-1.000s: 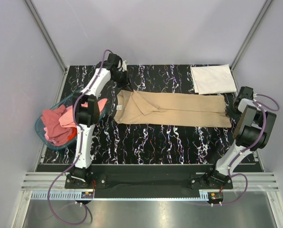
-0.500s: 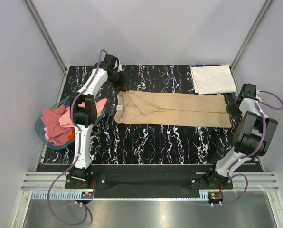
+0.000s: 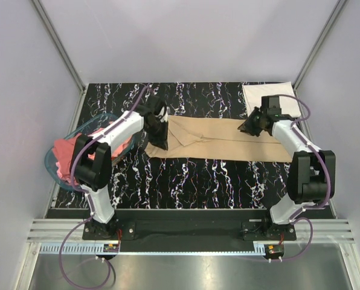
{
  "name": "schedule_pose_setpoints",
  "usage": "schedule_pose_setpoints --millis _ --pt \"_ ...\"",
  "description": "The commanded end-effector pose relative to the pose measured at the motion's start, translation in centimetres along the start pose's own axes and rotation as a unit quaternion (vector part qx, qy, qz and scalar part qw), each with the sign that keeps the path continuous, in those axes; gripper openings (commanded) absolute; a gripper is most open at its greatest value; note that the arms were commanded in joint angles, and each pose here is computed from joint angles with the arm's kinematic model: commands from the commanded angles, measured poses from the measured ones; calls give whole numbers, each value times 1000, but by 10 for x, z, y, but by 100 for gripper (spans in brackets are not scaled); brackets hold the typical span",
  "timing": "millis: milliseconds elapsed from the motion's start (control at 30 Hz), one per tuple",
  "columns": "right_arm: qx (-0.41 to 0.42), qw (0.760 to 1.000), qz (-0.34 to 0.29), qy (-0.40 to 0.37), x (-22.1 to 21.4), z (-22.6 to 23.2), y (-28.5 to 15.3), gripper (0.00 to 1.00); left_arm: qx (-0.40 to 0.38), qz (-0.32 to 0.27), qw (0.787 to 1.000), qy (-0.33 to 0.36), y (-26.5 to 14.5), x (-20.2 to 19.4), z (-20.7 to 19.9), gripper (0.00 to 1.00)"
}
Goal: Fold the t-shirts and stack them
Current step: Fold the tshirt
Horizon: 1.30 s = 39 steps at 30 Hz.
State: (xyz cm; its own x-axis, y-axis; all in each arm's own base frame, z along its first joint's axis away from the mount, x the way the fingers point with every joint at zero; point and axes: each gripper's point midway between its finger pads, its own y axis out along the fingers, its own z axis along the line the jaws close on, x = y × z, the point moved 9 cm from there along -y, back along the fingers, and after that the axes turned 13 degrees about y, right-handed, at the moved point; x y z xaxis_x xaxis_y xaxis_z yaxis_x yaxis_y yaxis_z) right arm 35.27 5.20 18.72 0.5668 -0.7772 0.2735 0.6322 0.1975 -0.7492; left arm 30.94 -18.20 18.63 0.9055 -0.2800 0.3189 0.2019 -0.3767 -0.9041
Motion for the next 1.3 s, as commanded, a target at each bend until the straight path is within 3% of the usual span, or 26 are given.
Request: schedule_pose_setpoints --millis 0,233,633,900,1167,1267 --pt "2 999 47 8 -13 -11 25 24 37 18 999 -11 22 -9 15 16" --pt "-96 995 29 -11 -21 -52 55 20 172 49 982 -54 45 -25 49 13" --pt "-164 986 16 -27 -20 -87 64 19 229 60 968 -78 48 -27 68 14" --pt "-111 993 -3 -27 -11 -60 35 24 202 35 976 -72 17 -18 53 18" --pt "-2 999 35 -35 -21 -7 15 32 72 -34 996 -49 -14 34 26 23" --pt "22 998 61 -12 -46 16 20 45 36 -61 996 -56 -12 70 35 28"
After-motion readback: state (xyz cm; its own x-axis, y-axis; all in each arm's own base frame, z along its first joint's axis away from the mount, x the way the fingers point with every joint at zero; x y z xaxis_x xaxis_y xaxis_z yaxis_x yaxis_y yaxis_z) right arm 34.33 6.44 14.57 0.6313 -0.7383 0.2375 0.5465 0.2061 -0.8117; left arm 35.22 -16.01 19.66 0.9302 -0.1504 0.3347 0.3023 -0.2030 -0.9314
